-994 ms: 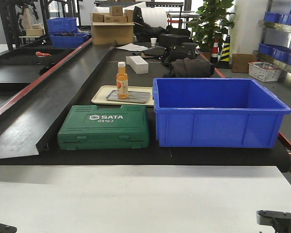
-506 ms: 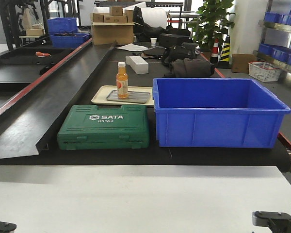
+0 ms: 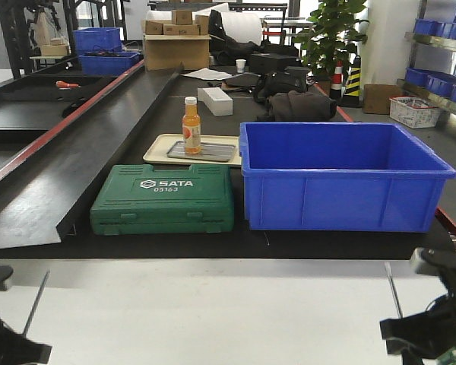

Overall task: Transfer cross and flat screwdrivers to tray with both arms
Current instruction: 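Lift both held screwdrivers upright off the table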

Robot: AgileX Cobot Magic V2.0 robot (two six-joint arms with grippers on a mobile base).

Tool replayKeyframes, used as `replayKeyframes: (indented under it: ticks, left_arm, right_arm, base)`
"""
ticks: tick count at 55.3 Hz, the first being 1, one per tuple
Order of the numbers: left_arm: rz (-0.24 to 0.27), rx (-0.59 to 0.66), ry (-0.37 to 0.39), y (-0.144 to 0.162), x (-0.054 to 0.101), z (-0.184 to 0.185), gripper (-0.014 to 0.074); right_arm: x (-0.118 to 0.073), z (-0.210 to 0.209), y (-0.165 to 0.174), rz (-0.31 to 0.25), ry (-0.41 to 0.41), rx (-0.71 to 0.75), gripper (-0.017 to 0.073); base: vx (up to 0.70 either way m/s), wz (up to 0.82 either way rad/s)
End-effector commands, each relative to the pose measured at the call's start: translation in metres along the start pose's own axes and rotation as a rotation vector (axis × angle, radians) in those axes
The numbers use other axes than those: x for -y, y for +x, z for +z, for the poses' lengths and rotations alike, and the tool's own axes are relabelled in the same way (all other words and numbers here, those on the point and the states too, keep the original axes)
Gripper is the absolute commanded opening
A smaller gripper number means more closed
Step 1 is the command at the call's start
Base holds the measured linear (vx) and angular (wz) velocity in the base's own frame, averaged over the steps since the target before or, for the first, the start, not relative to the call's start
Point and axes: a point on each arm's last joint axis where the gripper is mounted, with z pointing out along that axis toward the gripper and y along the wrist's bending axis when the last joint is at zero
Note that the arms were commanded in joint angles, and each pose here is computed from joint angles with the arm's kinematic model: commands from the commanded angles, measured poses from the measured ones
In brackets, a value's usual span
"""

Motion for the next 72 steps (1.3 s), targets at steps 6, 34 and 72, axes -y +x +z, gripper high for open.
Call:
replayKeyframes:
  ticks: [6,34,72]
  left_arm:
    - [-0.012,0.361,0.107,-0.023,0.037,-0.078,-0.0003]
    - [0.07,0.759,0.22,-0.067,0.066,-0.205,0.0001]
    - [0.085,0.715,0.237,-0.065,0.069,-0.207,0.0003]
  right_arm:
    - [-0.043,-0.078,-0.013,-0.167,-0.075,0.334,-0.0008]
    - [-0.098,-0.176,-0.05,-0.333,-0.141,0.715,-0.0008]
    - [-0.1,-0.185,-0.055,-0.329,-0.145,0.757,-0.0008]
  base:
    - [0.0,0.0]
    - [0.0,0.0]
    - [0.0,0.0]
